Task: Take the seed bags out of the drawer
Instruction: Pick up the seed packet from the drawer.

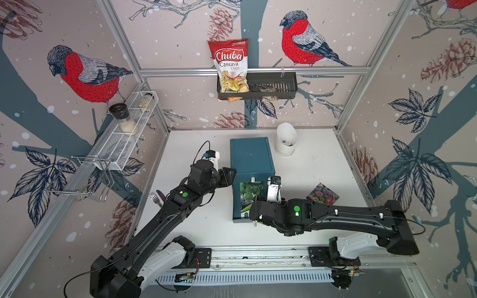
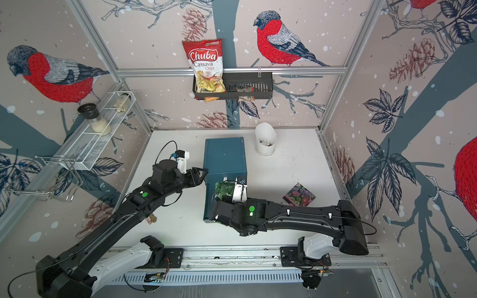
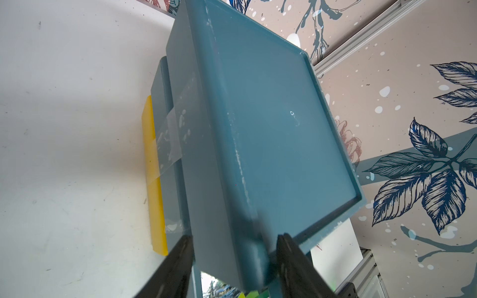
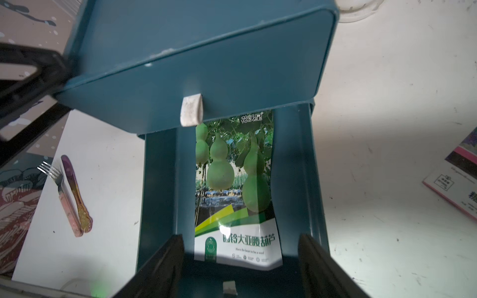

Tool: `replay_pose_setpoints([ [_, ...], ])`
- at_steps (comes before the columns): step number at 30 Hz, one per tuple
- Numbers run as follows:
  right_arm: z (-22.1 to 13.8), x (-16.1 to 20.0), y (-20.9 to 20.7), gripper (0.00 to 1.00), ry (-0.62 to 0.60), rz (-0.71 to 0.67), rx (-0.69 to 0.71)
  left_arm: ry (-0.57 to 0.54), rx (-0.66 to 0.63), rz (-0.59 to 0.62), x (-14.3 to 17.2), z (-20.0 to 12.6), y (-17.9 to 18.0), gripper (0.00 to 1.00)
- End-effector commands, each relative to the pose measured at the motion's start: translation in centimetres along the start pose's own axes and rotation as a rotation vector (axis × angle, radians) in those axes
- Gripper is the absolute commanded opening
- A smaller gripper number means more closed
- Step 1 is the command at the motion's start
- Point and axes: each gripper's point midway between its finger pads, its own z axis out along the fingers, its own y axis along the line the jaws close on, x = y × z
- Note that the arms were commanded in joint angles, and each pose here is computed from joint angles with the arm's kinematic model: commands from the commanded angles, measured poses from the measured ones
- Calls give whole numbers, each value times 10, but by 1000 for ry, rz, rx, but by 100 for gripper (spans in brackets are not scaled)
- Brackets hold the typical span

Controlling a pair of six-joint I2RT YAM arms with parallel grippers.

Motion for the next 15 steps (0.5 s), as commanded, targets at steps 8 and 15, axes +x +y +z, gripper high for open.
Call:
replay_pose_setpoints([
  [8, 28, 8, 9, 75, 67, -7, -13, 4, 8, 5, 3, -22, -4, 59],
  [15, 37, 8, 7, 74, 84, 10, -8, 21, 67, -18, 4, -26, -15, 59],
])
